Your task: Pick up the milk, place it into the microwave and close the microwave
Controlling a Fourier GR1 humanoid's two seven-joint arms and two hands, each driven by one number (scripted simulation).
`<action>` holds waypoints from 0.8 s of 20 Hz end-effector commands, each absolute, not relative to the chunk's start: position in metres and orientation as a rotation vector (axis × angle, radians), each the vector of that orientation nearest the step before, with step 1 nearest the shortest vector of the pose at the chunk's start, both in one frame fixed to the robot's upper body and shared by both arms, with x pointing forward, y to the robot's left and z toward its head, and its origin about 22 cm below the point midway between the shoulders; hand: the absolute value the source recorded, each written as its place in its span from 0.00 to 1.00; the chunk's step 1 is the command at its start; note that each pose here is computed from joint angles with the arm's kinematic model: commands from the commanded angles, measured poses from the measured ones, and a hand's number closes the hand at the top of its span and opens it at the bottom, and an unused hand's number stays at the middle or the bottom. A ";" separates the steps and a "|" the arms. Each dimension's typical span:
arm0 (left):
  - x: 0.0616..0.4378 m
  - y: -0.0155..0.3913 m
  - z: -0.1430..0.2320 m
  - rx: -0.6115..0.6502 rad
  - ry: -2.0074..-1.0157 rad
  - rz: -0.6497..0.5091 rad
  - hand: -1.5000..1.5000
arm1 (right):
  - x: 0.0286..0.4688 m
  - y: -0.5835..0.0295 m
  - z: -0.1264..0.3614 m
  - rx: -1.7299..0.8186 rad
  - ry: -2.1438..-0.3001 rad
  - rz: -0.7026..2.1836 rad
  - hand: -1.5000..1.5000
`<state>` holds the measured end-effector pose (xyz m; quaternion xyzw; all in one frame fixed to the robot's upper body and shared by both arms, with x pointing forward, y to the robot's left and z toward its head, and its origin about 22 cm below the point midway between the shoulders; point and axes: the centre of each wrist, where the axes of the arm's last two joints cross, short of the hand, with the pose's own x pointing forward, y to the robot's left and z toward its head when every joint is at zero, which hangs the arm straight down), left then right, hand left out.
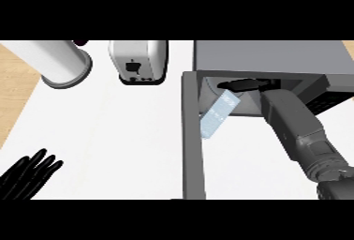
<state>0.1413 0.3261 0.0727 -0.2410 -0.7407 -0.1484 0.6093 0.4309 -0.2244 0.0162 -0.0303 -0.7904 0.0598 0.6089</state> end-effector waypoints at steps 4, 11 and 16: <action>0.156 0.300 0.053 -0.577 -1.639 -0.456 0.00 | 0.403 -0.224 -0.029 0.184 -1.822 0.047 0.00; 0.180 0.287 0.048 -0.566 -1.648 -0.496 0.00 | 0.352 -0.208 -0.090 0.248 -1.754 0.044 0.00; 0.196 0.268 0.029 -0.560 -1.650 -0.518 1.00 | 0.305 -0.240 -0.127 0.155 -1.710 0.050 0.00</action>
